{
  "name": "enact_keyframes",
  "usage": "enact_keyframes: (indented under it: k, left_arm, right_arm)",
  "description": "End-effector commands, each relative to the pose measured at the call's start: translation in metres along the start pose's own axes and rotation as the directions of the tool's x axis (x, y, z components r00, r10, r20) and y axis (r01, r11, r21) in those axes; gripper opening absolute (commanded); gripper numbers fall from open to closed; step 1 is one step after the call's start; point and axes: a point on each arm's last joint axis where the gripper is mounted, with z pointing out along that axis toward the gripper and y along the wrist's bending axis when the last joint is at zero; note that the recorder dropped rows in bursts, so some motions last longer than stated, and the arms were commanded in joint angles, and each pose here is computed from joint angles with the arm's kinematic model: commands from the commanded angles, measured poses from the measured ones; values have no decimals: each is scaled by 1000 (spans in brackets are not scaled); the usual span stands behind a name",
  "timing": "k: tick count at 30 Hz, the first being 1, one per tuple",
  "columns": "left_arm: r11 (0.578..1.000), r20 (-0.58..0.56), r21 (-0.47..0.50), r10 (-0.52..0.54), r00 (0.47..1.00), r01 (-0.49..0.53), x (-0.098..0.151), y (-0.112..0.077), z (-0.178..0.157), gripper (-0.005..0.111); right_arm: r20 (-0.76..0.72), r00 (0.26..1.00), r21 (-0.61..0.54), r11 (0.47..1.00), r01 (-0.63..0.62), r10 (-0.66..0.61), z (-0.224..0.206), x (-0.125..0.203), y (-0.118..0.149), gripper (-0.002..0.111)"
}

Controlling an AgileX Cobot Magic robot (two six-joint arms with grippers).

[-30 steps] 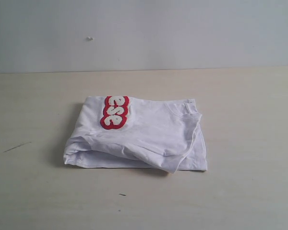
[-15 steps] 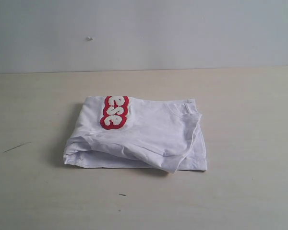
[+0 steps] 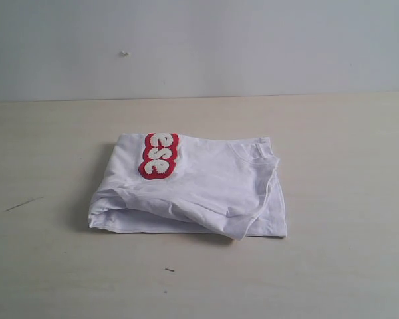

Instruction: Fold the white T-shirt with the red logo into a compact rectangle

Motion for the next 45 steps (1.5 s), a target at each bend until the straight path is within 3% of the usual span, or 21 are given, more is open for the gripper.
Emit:
enact_keyframes:
  k: [1,33,45]
  left_arm:
    - [1000,-3,-9,-13,1000,13,1,1,0,0]
    - [1000,-3,-9,-11,1000,11,1,1,0,0]
    - [1000,-3,-9,-11,1000,11,1,1,0,0]
  right_arm:
    - [3,1000,3,1000,-1,1,-1,1,0,0]
    - [-22,1000,-18,1000,-3,3,-3,3,2,0]
    - [41,999,60,998,-34,31,-46,44,9,0]
